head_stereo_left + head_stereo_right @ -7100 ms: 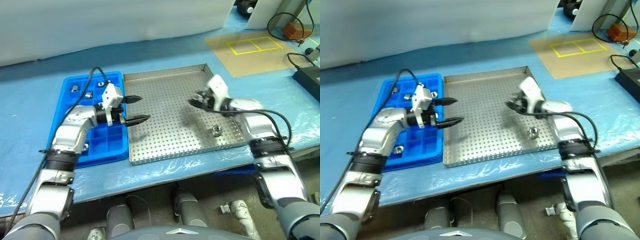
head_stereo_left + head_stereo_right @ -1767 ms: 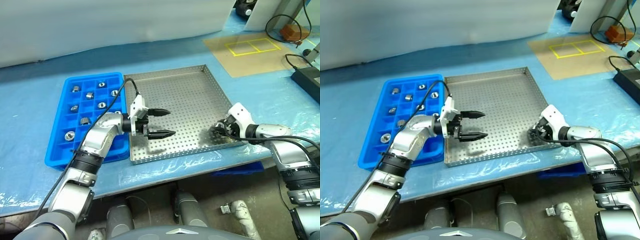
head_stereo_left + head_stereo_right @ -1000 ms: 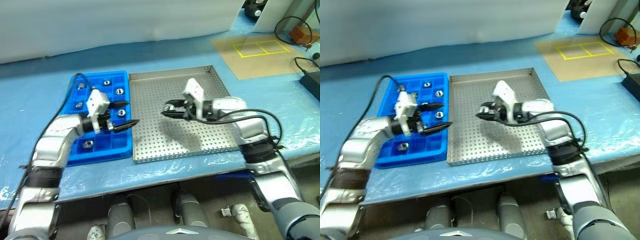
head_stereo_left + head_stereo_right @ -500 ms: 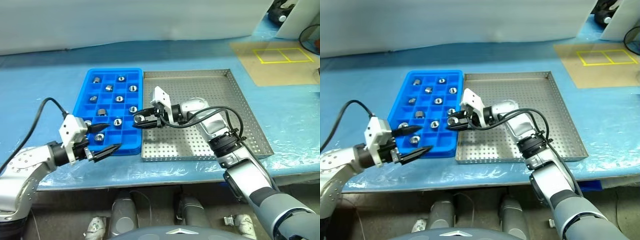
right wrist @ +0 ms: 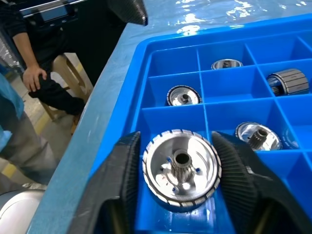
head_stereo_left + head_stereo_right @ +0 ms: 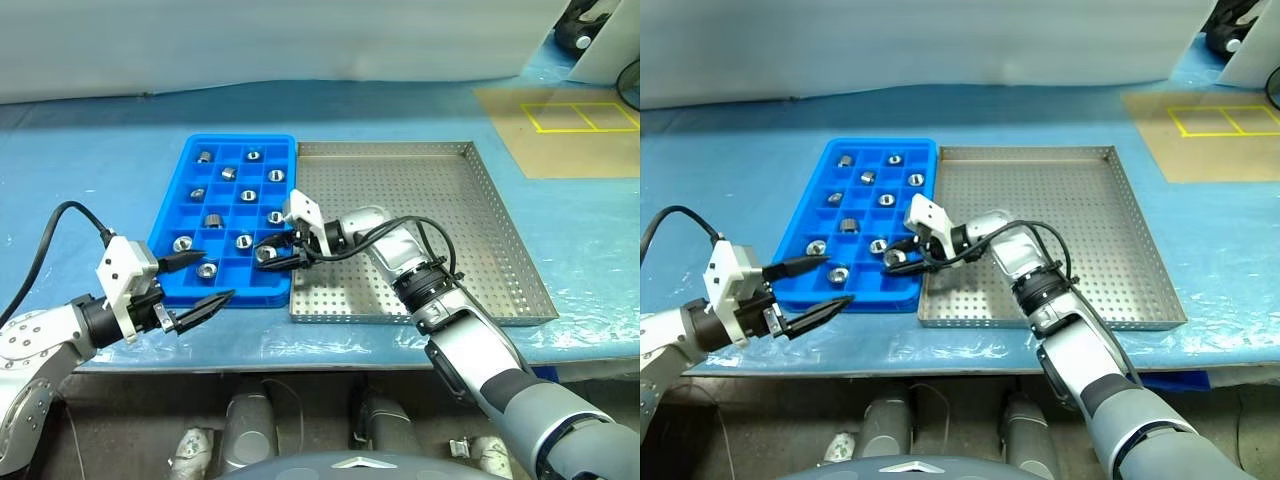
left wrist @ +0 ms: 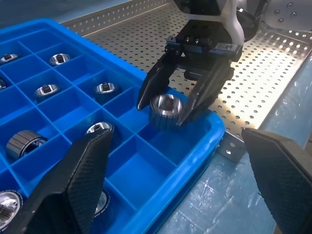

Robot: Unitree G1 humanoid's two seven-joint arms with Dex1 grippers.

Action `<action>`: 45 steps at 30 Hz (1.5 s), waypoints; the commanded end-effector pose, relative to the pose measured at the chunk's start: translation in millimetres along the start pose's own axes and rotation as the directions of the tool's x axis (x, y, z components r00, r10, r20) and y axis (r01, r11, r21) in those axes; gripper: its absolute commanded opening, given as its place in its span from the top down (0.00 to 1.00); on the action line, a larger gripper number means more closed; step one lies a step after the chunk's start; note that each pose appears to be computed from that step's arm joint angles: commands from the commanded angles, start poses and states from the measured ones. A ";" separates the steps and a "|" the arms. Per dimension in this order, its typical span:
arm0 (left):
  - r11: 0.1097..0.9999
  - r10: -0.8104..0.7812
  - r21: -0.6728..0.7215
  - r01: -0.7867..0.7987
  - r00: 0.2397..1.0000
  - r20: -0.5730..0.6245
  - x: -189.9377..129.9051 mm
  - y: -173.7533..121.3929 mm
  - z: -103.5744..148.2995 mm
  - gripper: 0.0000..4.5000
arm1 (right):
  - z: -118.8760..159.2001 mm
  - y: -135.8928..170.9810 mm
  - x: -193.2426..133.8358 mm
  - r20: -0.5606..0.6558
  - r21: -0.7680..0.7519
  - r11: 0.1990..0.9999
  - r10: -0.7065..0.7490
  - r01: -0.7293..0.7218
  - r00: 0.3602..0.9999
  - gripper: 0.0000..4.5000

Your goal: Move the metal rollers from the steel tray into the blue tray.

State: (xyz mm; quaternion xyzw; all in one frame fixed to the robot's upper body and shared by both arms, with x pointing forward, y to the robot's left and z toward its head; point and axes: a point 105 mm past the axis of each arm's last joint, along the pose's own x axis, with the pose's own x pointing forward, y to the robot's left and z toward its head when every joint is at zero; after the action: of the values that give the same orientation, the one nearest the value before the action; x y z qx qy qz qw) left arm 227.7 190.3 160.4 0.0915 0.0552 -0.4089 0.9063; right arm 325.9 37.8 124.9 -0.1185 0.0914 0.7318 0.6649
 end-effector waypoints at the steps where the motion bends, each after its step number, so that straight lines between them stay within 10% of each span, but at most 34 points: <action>1: 0.999 -0.023 0.025 0.022 0.999 0.025 3.6 -1.8 6.8 0.00 | 14.9 -1.4 -0.4 0.014 -0.063 0.998 -0.007 0.007 1.000 0.18; 3: 0.999 -0.037 0.028 0.036 0.999 0.030 8.1 -0.6 7.2 0.00 | 12.6 -5.3 -2.8 0.001 -0.061 0.997 -0.037 0.037 0.999 0.04; 17: 0.988 -0.129 0.092 0.122 0.988 0.084 42.2 22.4 19.6 0.00 | 40.7 -31.0 -54.4 0.070 -0.121 0.957 -0.257 0.264 0.964 0.04; 30: 0.959 -0.281 0.090 0.268 0.939 0.197 144.4 37.6 28.7 0.00 | 23.2 -30.3 -185.9 0.090 0.049 0.716 -0.697 0.696 0.711 0.04; 45: 0.957 -0.290 0.089 0.277 0.937 0.196 159.1 47.9 20.5 0.00 | 16.5 -10.4 -199.4 0.073 0.105 0.617 -0.787 0.780 0.613 0.04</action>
State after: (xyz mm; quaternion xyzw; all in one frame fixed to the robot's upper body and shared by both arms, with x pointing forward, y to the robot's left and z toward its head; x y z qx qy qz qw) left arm 367.1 97.4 142.8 0.0542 -0.0099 -0.5491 0.8339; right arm 355.6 -147.1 184.0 -0.0752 0.0426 0.3682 0.9257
